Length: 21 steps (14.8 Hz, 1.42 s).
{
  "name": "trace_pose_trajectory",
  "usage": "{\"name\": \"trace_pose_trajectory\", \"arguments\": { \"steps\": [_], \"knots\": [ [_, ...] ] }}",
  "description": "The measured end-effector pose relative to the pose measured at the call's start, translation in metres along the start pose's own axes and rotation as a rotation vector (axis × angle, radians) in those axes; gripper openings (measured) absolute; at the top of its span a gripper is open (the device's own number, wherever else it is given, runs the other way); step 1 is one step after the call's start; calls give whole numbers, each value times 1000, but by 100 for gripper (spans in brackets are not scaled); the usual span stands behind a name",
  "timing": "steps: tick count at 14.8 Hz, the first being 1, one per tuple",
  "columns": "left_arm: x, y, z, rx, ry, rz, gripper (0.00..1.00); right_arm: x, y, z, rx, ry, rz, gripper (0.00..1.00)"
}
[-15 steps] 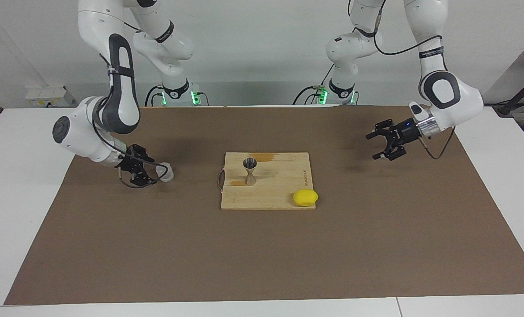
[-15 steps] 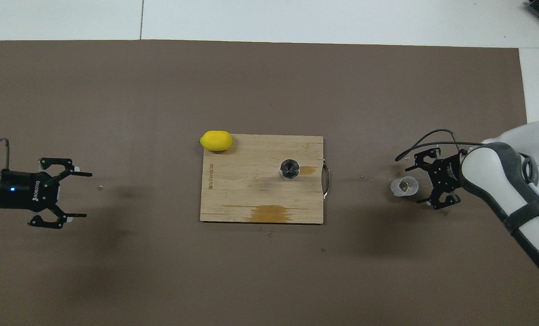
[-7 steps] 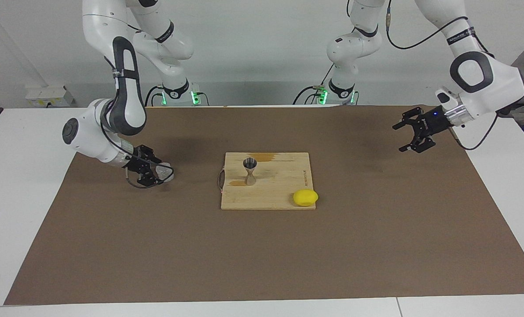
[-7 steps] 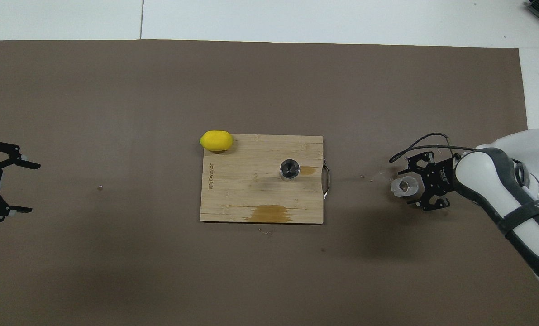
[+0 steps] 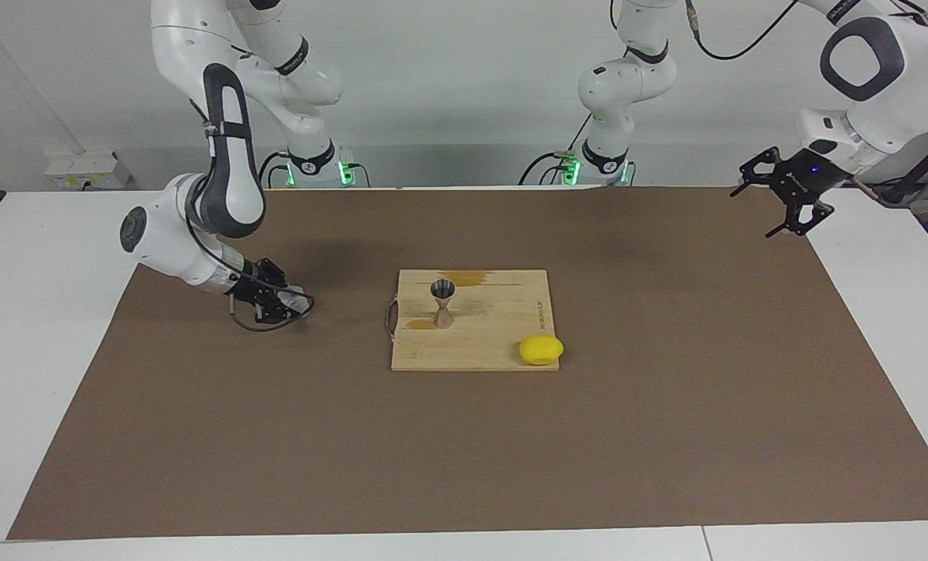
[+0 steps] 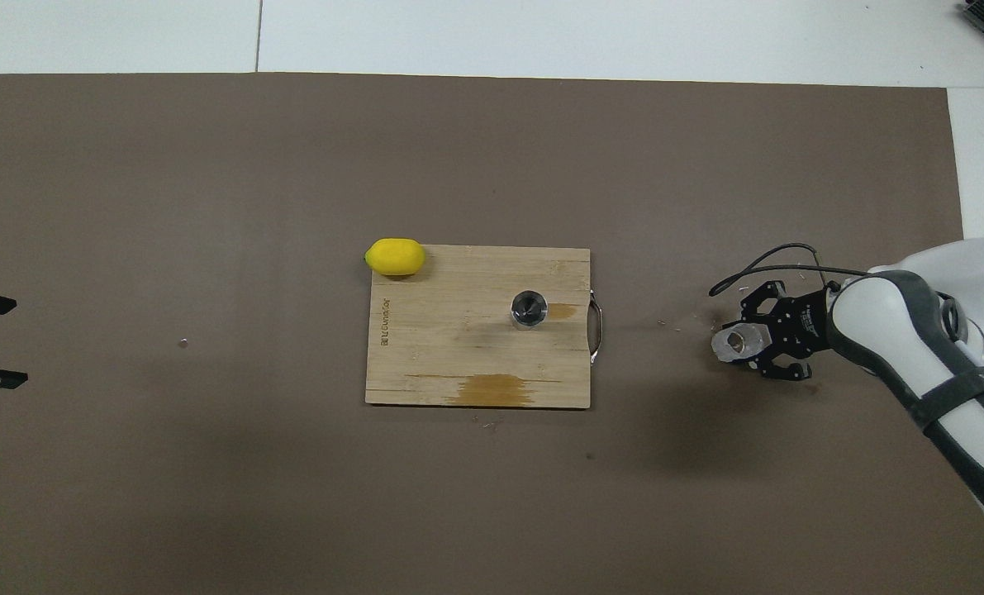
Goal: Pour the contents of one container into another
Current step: 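Grasp the clear plastic cup with the right gripper and lift it, then carry the clear cup with the right gripper above the dark cup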
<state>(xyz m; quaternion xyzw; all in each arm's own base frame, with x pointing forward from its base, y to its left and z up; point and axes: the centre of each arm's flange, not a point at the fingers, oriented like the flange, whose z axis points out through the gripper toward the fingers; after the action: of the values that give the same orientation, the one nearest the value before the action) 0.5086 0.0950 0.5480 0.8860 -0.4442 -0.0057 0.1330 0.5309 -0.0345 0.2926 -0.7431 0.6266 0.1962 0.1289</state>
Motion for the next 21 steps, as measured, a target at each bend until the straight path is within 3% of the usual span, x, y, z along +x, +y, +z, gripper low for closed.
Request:
{"name": "trace_pose_trajectory", "arguments": {
  "steps": [4, 7, 10, 13, 21],
  "knots": [
    [2, 8, -7, 69, -86, -130, 100, -46, -11, -9, 17, 19, -11, 51],
    [0, 0, -11, 144, -71, -175, 100, -108, -27, -4, 19, 34, 30, 51],
    [10, 1, -14, 200, -60, -404, 100, -165, -41, 4, 37, 68, 68, 51],
    [35, 13, -11, 223, -44, -604, 100, -212, -54, 6, 58, 153, 101, 51],
    [56, 32, -36, 262, -4, -743, 100, -317, -69, 13, 109, 390, 40, 51]
  ]
}}
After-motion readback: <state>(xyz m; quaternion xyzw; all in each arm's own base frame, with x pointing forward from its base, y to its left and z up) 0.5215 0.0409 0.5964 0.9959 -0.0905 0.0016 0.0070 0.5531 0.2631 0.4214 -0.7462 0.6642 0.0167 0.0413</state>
